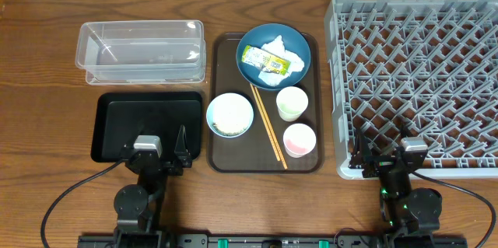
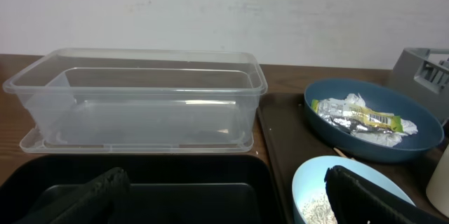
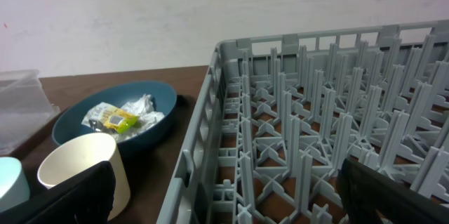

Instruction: Sort waste into correct bins and load items into the dishwasher rack

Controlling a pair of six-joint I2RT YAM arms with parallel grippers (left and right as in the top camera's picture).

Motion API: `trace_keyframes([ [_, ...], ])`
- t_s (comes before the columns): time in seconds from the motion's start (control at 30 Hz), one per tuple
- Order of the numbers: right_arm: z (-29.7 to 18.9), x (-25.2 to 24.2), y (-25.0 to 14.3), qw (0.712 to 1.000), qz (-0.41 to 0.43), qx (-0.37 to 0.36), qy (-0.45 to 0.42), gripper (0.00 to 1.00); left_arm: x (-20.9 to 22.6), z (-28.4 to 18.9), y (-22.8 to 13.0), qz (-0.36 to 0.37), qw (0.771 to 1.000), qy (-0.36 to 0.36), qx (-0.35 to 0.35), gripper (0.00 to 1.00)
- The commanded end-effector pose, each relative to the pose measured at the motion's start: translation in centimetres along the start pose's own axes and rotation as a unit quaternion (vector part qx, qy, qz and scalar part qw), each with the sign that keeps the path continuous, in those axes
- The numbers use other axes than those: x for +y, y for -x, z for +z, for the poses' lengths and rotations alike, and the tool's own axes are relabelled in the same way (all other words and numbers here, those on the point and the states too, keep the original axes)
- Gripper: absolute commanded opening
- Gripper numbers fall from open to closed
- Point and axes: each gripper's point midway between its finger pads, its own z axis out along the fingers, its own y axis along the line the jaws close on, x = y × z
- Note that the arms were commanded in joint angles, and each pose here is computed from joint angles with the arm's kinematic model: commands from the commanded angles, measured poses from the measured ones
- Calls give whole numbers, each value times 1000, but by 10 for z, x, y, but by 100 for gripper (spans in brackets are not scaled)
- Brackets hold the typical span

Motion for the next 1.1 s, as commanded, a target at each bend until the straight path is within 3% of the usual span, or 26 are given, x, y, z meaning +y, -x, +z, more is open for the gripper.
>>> trace_keyframes([
  [0.0, 0, 0, -1, 1000, 0, 1, -1, 99, 2, 1, -16, 9, 1000, 2, 26, 92],
  [0.6, 0, 0, 0, 1000, -1, -1, -2, 99, 2, 1, -16, 9, 1000, 1, 26, 92],
  [1.07, -1, -3, -1, 1000, 5, 5, -9, 99, 1, -2, -12, -39, 999, 4, 35, 92],
])
